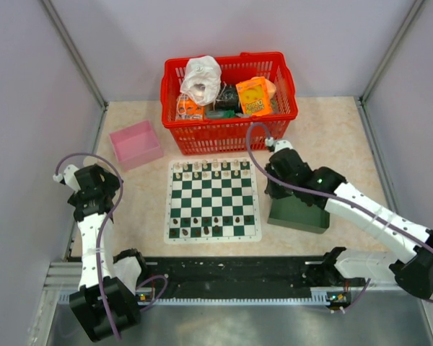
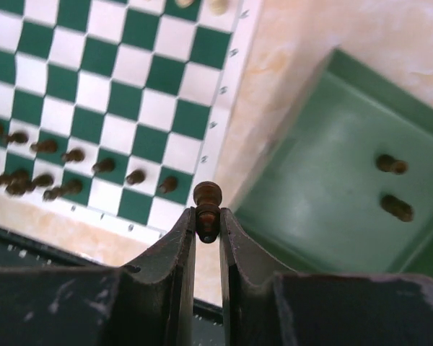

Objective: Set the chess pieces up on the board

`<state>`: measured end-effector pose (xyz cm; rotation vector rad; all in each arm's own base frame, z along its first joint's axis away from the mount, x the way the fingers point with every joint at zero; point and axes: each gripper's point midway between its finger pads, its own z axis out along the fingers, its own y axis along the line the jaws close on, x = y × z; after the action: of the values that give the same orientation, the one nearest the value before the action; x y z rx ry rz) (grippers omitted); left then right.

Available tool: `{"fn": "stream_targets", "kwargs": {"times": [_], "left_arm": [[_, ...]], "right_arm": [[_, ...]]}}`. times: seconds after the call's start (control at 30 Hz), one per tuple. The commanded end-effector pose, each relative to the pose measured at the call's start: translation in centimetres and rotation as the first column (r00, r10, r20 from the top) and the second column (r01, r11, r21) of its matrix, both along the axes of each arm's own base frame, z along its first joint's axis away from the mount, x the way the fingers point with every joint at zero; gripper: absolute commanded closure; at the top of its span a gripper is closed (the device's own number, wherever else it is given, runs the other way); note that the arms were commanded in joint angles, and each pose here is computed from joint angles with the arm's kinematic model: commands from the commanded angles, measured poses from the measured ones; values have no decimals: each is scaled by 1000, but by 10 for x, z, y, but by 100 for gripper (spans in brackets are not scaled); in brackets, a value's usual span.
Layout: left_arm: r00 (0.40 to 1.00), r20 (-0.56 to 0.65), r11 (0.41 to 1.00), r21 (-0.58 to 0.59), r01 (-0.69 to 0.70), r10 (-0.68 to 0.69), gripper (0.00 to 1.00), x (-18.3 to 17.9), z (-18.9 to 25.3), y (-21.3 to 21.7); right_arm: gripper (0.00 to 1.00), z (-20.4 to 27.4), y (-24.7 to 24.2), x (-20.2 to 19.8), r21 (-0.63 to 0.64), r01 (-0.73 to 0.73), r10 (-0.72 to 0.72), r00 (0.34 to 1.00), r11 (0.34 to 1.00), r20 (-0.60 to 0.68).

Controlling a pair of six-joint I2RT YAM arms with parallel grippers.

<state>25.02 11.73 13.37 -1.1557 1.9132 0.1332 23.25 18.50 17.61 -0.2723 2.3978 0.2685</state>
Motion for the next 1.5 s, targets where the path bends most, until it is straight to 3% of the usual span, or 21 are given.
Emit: {"fn": "stream_targets", "kwargs": {"times": [0.0, 0.23, 0.43, 0.7, 1.47], "left_arm": [[999, 41, 1000, 10, -1, 1, 1, 6, 7, 3], [999, 42, 1000, 23, -6, 5, 1, 3, 10, 4], [999, 33, 1000, 29, -8, 7, 1, 1, 10, 5], [1000, 23, 999, 37, -13, 12, 1, 1, 8, 7], [1000, 29, 1000, 28, -6, 5, 1, 3, 8, 6]], "right_arm": [[85, -2, 37, -24, 24, -87, 87, 996, 996, -36], [86, -39, 108, -64, 31, -267, 269, 959, 963, -90], [86, -81, 139, -79, -50, -328, 320, 939, 943, -129], [85, -108, 149, -77, -90, -336, 322, 936, 937, -146], [82, -122, 158, -76, -85, -351, 335, 929, 933, -158]]}}
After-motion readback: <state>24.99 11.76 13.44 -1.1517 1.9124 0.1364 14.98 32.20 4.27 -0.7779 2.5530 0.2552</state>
